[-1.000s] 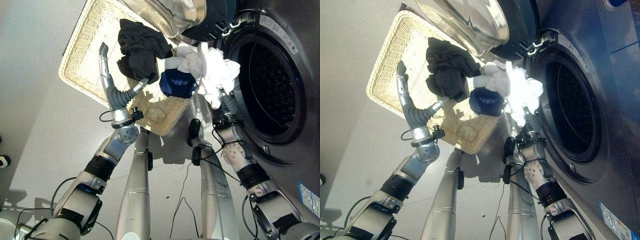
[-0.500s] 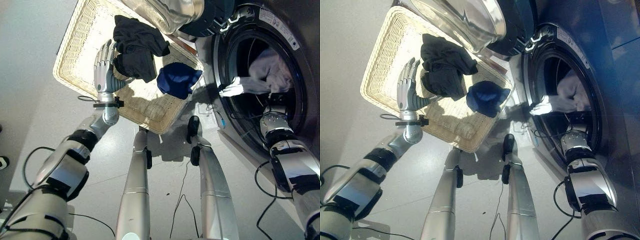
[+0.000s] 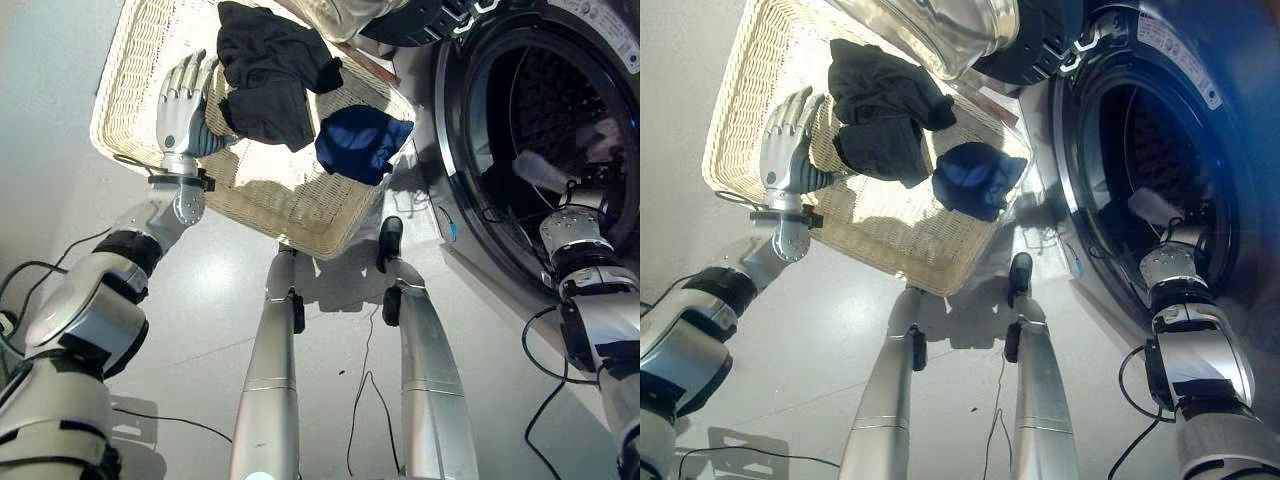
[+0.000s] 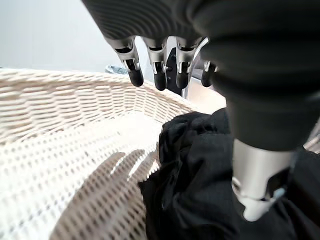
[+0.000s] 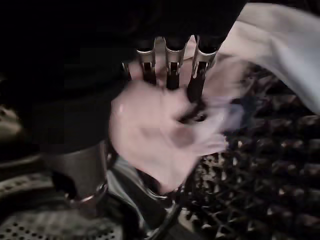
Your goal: Put the clothes into the washing machine.
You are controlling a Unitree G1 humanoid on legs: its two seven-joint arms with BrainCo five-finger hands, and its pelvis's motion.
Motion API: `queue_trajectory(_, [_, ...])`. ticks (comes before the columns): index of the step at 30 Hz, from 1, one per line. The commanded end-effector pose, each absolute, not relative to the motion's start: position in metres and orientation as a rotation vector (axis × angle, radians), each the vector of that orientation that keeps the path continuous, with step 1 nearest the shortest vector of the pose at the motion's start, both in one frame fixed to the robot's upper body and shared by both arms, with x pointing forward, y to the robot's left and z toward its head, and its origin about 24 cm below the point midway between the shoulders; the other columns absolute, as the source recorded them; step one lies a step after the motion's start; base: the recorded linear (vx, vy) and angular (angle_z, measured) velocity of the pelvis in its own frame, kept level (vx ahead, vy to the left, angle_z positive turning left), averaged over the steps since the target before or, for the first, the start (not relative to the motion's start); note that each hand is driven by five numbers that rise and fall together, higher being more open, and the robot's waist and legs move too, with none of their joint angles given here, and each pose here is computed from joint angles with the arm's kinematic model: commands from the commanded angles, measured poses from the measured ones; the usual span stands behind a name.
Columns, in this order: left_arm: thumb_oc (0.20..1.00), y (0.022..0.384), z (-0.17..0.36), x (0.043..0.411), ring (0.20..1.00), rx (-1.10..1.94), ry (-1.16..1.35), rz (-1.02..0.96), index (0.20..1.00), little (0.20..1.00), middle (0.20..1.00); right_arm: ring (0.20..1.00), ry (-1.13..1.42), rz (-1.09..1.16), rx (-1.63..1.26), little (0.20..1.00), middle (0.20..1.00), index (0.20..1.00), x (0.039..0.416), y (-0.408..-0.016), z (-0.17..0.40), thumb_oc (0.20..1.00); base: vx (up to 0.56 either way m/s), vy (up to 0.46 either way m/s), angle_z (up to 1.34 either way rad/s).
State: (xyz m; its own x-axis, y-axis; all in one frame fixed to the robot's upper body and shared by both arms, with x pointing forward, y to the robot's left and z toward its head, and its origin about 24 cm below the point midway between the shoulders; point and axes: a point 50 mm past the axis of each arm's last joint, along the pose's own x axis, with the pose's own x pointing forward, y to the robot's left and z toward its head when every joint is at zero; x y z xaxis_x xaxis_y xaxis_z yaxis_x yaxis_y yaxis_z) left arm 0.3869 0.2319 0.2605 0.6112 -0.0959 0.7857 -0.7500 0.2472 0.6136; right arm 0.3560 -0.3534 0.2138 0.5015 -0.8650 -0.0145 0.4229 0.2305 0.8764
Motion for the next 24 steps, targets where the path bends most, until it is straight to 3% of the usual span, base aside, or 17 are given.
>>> queue_trajectory(1, [1.000, 0.219, 0.283, 0.391, 1.000, 1.234, -0.892, 0.557, 1.000, 1.000, 1.000, 1.000, -0.743, -1.150, 0.647, 1.000, 1.000, 1.000, 0.300, -0.418, 0.295, 1.000, 0.00, 0.000, 0.00])
queue_trajectory(10, [1.000, 0.198, 0.306, 0.393, 1.000, 1.284, -0.965, 0.523, 1.000, 1.000, 1.000, 1.000, -0.446, -1.331, 0.046, 1.000, 1.000, 1.000, 0.320, -0.394, 0.314, 1.000, 0.00, -0.006, 0.02])
queue_trajectory(24, [1.000, 0.188, 0.336, 0.392, 1.000, 1.281, -1.015, 0.543, 1.000, 1.000, 1.000, 1.000, -0.359, -1.182, -0.128, 1.000, 1.000, 1.000, 0.347, -0.365, 0.317, 1.000, 0.00, 0.001, 0.00])
